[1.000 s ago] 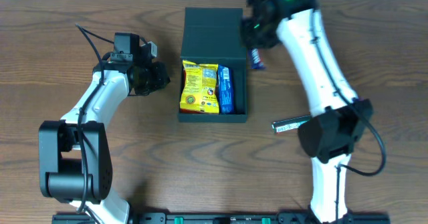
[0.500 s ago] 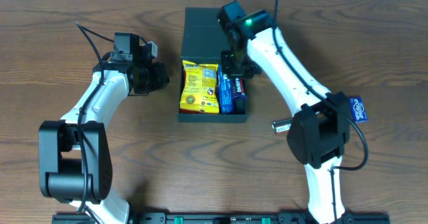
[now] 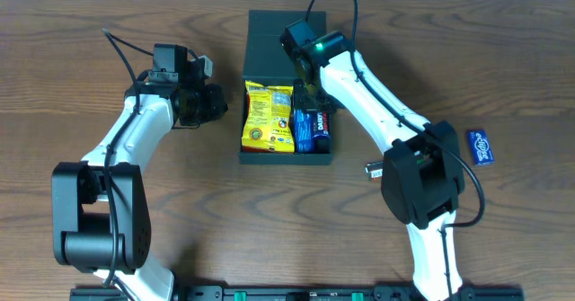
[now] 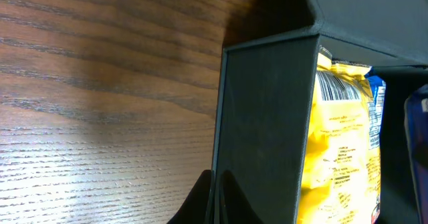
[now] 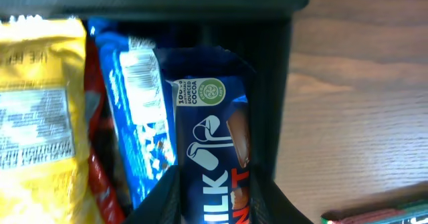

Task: Pack container
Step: 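Carry the chocolate bar into the box's right side and release, then grasp the green-wrapped bar from the table with the right gripper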

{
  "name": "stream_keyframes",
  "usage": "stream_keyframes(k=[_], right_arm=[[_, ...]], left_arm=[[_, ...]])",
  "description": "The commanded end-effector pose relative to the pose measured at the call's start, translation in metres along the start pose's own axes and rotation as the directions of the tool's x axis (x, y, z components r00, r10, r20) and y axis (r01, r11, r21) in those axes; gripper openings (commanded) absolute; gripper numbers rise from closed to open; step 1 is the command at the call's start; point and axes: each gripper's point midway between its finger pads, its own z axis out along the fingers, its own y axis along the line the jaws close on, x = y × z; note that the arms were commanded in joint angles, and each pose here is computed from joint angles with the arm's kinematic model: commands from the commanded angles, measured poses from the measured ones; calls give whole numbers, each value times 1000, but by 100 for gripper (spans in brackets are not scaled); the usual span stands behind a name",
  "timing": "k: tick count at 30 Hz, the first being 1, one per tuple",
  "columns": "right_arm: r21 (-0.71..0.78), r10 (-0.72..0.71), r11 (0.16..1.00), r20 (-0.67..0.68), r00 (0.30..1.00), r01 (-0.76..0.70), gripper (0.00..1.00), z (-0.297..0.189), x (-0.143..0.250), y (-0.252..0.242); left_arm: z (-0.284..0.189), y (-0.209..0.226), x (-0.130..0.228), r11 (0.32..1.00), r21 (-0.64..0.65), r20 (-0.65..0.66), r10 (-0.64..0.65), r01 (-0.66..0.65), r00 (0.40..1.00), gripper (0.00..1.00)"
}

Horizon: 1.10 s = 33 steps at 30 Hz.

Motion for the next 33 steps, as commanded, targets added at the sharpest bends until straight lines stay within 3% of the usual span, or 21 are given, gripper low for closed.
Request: stream_keyframes(k=[1,3,8,13,17,20,22,25,29,33], right_arm=[[48,30,998,38,999,-32,6,-1,-5,-8],[48,30,998,40,999,-32,40,-1,-5,-8],[48,22,999,38,999,-24,61,-1,-5,-8],[34,20,999,44,999,-21,55,-14,-5,-9],[-5,8,1000,134,991,-7,51,-59,-14,-14],[11,0,1000,251,968,-3,56,-105,-26,-39],[46,-91,996,301,949,81,57,-132,-32,-64],[107,-157,985,254,955,133,60,-143,-25,-110],[106,111,987,109,988,-123,55,-127,-1,-164],[124,406,910,-78,911,-395,54,-90,42,-192]], left_arm=[[0,0,-6,1000,-2,9,27,-27,1000,6],[0,0,-6,1000,-2,8,27,-27,1000,6],[0,0,-6,1000,-2,8,28,-27,1000,6],[0,0,-6,999,-3,8,42,-42,999,6],[0,0,-5,999,-4,5,41,-41,999,6],[0,0,-5,999,-4,2,39,-39,999,6],[0,1,-5,999,-4,3,40,-40,999,6],[0,0,-5,999,-3,5,41,-41,999,6],[0,0,-5,999,-3,5,40,-40,999,6],[0,0,-5,999,-3,6,40,-40,999,6]])
